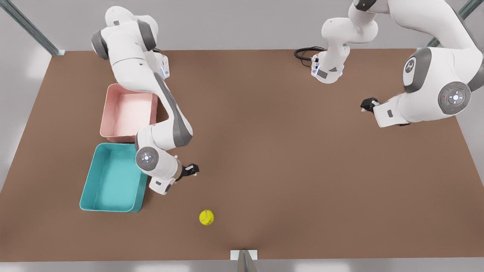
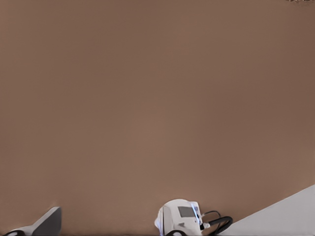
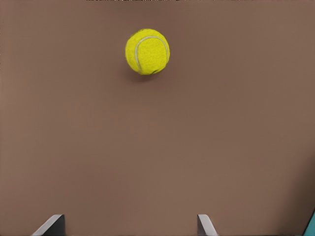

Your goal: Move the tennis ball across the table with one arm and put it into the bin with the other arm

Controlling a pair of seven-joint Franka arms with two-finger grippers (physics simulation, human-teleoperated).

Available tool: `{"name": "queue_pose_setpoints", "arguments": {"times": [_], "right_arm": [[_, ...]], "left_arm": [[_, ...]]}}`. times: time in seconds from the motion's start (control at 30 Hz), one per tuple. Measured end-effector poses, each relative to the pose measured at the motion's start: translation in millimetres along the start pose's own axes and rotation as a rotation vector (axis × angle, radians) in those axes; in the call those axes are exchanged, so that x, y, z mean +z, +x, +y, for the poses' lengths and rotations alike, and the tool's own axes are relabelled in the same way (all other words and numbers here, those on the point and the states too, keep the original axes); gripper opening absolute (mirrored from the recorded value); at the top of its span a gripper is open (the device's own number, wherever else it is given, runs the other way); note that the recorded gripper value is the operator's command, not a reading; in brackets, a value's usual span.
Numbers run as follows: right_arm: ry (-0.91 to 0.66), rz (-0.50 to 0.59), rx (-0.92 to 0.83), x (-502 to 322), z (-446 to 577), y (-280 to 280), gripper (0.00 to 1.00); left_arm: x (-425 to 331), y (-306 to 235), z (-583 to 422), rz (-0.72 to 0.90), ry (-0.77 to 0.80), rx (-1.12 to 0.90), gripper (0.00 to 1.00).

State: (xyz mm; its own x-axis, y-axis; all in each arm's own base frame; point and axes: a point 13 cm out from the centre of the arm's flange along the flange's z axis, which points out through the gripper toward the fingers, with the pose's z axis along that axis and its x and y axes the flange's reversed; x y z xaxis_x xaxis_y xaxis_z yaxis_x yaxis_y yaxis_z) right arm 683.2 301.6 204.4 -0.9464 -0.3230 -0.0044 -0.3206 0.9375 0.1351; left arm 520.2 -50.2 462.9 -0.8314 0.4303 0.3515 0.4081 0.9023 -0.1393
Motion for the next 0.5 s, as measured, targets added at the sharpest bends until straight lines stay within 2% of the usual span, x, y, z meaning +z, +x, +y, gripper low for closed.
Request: {"name": "queue_pose_setpoints", "arguments": {"times": [0.13,0.27,0.5], "right_arm": [[0.002,-0.220,-0.025,59.0,16.1,-83.0,1.00],[0.023,-0.378,-0.027,86.2,6.0,-127.3,1.00],[0.089,-0.540,-0.034,98.3,-26.6,-156.9,1.00]], "left_arm": [[5.6,2.8,3.0,0.026,0.012,-0.099,1.00],[7.3,3.9,2.1,0.037,0.014,-0.172,1.00],[9.6,4.1,2.2,0.048,0.015,-0.267,1.00]]}}
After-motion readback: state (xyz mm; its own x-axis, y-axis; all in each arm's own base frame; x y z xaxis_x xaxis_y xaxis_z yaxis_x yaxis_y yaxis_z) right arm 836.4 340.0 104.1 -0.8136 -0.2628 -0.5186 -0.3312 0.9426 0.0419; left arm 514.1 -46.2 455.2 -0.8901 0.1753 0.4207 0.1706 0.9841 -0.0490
